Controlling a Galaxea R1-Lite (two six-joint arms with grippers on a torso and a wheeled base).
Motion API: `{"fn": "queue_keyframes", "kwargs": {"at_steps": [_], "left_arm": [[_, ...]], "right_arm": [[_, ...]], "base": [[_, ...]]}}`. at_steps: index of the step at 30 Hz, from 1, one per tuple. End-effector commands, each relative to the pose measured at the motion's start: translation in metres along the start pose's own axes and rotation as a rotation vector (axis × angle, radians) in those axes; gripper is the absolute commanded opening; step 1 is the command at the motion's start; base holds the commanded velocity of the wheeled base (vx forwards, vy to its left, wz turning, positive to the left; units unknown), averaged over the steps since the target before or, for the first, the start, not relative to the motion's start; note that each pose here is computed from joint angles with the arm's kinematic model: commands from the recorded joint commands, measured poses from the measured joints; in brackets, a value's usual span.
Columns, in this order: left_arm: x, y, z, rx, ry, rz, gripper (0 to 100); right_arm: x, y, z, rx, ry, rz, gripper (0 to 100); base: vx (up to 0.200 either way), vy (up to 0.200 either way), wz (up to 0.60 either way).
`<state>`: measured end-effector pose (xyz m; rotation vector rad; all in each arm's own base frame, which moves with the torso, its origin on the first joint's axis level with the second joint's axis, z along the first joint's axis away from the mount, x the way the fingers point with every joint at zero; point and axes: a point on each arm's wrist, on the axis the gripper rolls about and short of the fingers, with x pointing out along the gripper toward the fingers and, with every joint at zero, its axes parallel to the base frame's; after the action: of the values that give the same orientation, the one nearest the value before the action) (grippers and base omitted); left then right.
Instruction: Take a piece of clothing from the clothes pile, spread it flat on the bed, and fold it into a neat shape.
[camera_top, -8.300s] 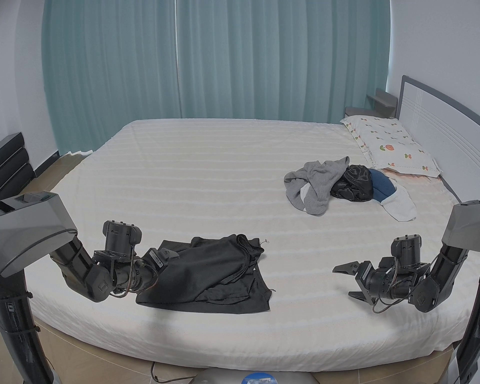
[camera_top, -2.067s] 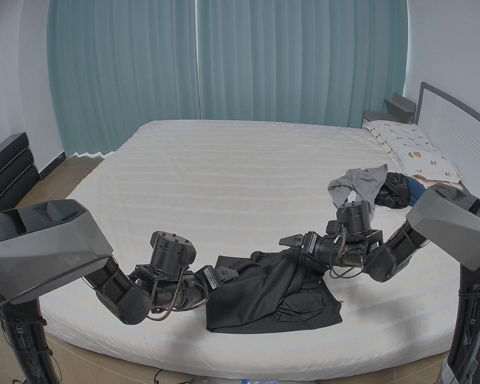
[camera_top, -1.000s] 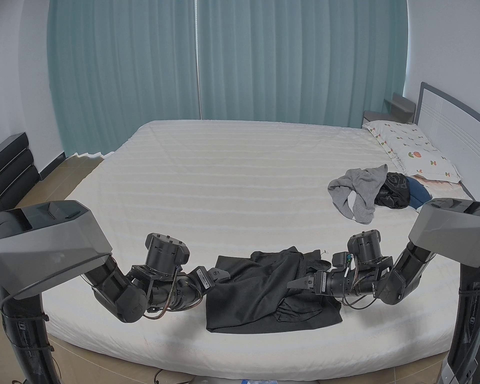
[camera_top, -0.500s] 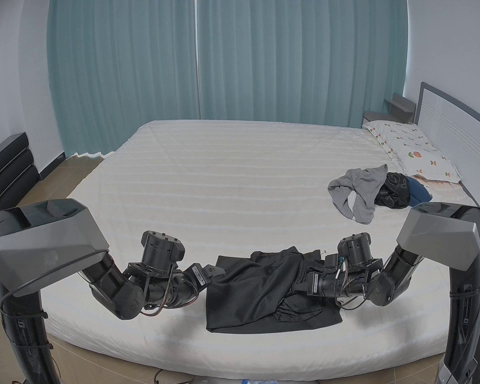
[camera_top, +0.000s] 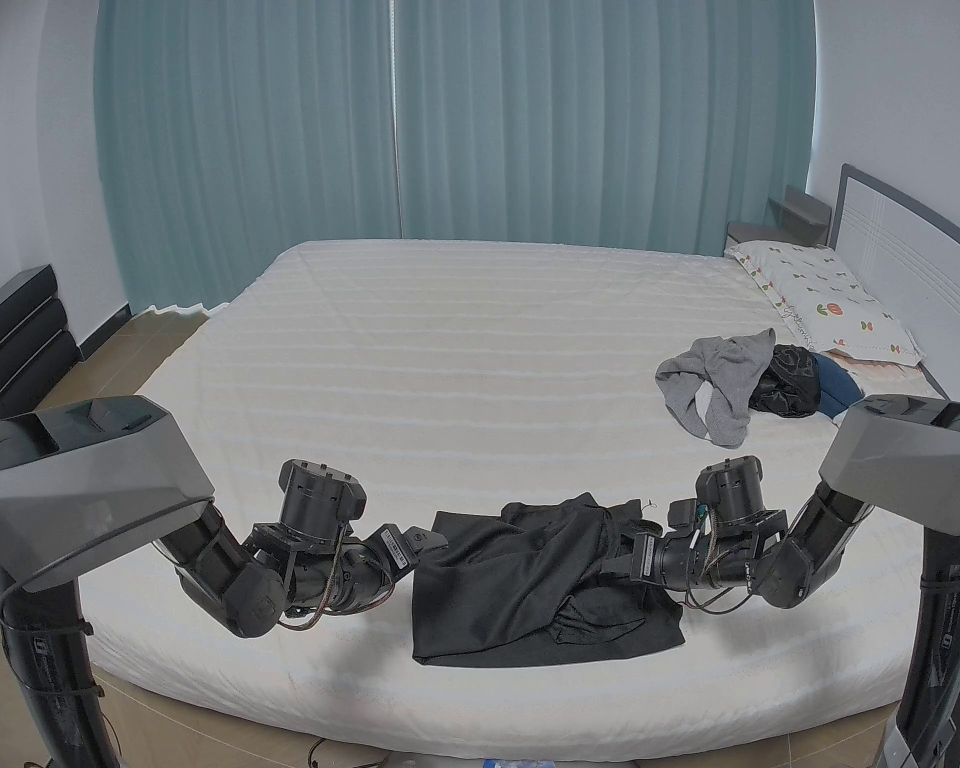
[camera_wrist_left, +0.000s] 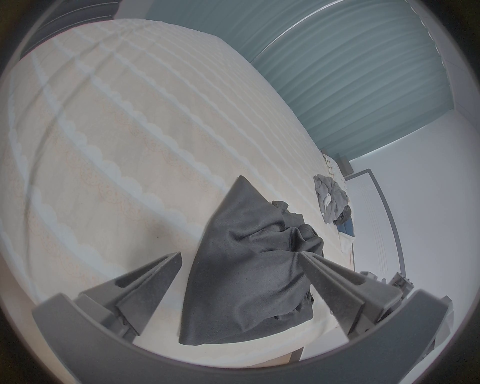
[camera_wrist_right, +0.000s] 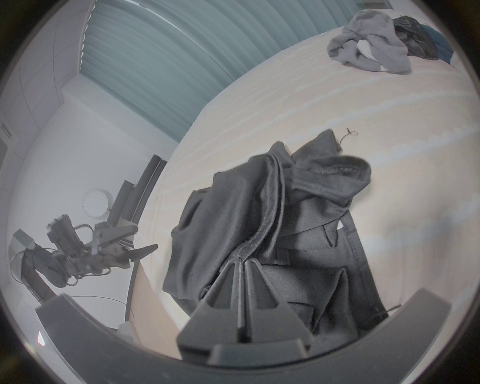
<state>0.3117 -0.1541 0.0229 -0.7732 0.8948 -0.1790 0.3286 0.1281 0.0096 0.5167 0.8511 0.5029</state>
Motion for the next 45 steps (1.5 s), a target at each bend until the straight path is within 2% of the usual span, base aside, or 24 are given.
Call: {"fn": "queue_keyframes", "kwargs": {"at_steps": [1,6,11,17,24,30,32,33,35,36,41,45], "left_arm": [[0.001,0.001,0.001,-0.002,-0.004,0.005,100],[0.001,0.001,0.001,-0.001,-0.006,0.004,100],[0.001,0.002,0.002,-0.005,-0.006,0.008,100],[0.001,0.003,0.004,-0.007,-0.012,0.008,100],[0.000,0.004,0.004,-0.007,-0.010,0.010,100],[0.000,0.003,0.004,-0.007,-0.012,0.008,100],[0.000,0.003,0.004,-0.007,-0.011,0.009,100],[0.001,0.003,0.003,-0.006,-0.010,0.009,100],[0.000,0.003,0.004,-0.007,-0.011,0.009,100],[0.001,0.003,0.004,-0.007,-0.012,0.008,100],[0.001,0.003,0.004,-0.009,-0.011,0.009,100],[0.001,0.003,0.005,-0.009,-0.013,0.008,100]], "right_arm": [[-0.032,0.011,0.010,0.001,-0.054,0.024,0],[-0.053,0.015,0.007,0.003,-0.054,0.048,0],[-0.071,0.013,0.007,0.009,-0.079,0.036,0],[-0.090,0.005,-0.009,0.002,-0.042,0.031,0],[-0.095,-0.013,-0.023,-0.028,0.000,-0.022,0],[-0.100,-0.021,-0.022,-0.024,-0.009,-0.046,0],[-0.100,-0.024,-0.024,-0.019,0.002,-0.057,0],[-0.099,-0.029,-0.033,-0.021,0.066,-0.084,0],[-0.098,-0.034,-0.040,-0.040,0.122,-0.103,0],[-0.097,-0.036,-0.044,-0.053,0.151,-0.111,100],[-0.088,-0.043,-0.046,-0.083,0.186,-0.125,100],[-0.080,-0.040,-0.028,-0.093,0.131,-0.101,100]], "base": [[0.000,0.000,0.00],[0.000,0.000,0.00],[0.000,0.000,0.00],[0.000,0.000,0.00],[0.000,0.000,0.00],[0.000,0.000,0.00],[0.000,0.000,0.00],[0.000,0.000,0.00],[0.000,0.000,0.00],[0.000,0.000,0.00],[0.000,0.000,0.00],[0.000,0.000,0.00]]}}
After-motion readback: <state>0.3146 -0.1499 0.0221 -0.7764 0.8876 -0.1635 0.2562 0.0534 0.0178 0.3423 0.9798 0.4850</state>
